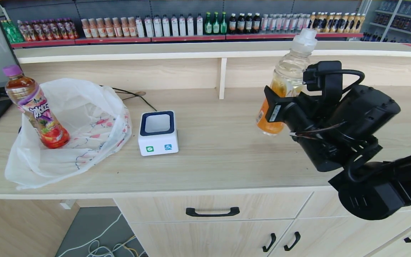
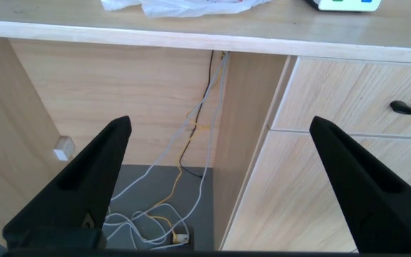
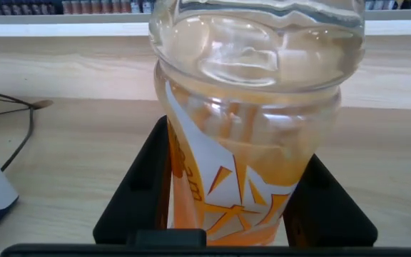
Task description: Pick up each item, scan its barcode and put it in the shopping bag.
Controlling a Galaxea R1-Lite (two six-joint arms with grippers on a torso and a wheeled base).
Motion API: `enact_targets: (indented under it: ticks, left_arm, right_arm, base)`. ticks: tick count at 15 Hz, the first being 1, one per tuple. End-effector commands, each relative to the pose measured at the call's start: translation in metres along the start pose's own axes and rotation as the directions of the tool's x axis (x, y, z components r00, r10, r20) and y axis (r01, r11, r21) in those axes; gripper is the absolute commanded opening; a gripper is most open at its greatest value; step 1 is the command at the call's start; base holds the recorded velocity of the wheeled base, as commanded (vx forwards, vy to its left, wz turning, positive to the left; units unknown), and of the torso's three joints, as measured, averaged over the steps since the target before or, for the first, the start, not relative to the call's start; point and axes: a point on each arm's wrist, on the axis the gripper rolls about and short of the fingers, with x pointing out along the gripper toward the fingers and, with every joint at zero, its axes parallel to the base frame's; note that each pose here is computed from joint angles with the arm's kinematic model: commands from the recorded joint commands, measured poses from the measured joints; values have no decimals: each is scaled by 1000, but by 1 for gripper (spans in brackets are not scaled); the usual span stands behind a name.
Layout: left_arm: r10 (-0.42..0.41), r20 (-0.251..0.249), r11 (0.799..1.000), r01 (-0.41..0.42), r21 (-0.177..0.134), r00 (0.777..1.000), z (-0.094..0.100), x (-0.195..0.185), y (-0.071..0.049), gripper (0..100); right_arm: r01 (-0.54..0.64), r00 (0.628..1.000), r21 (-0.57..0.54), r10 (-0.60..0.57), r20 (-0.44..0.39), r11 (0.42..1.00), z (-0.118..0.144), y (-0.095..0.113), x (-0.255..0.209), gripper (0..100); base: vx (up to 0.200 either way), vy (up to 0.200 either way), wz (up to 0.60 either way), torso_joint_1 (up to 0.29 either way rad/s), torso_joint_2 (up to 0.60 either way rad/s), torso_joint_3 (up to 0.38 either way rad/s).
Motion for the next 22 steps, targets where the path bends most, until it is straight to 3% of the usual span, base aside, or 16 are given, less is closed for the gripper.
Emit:
enact_targets:
  ticks: [1, 8, 12, 16, 20, 21, 22]
  left_arm:
    - [1, 0, 1000, -1, 1, 1000, 0, 0, 0, 100]
    - [1, 1, 1000, -1, -1, 1000, 0, 0, 0, 100]
    - [1, 1, 1000, -1, -1, 1000, 0, 0, 0, 100]
    - [1, 1, 1000, -1, -1, 1000, 0, 0, 0, 100]
    - [1, 1, 1000, -1, 1, 1000, 0, 0, 0, 100]
    - [1, 1, 1000, -1, 1, 1000, 0, 0, 0, 100]
    - [1, 1, 1000, -1, 1, 1000, 0, 0, 0, 100]
  right_arm:
    - [-48, 999, 4, 48, 20, 999, 21, 7, -25, 0]
    - [-228, 973, -8, 228, 40, 974, 57, 19, -101, 0]
    - [-303, 952, 41, 300, 56, 952, 62, 21, -115, 0]
    - [-438, 898, 186, 435, 63, 879, 53, 12, -115, 0]
    - [-579, 812, 258, 574, 100, 774, 47, -21, -93, 0]
    - [-614, 781, 308, 616, 101, 727, 45, -32, -86, 0]
    - [-617, 772, 369, 625, 114, 695, 47, -34, -83, 0]
  base:
    - [0, 0, 0, 0, 0, 0]
    - [0, 0, 0, 0, 0, 0]
    - [0, 0, 0, 0, 0, 0]
    - [0, 0, 0, 0, 0, 0]
    - [0, 0, 0, 0, 0, 0]
    - [0, 0, 0, 0, 0, 0]
    - [0, 0, 0, 0, 0, 0]
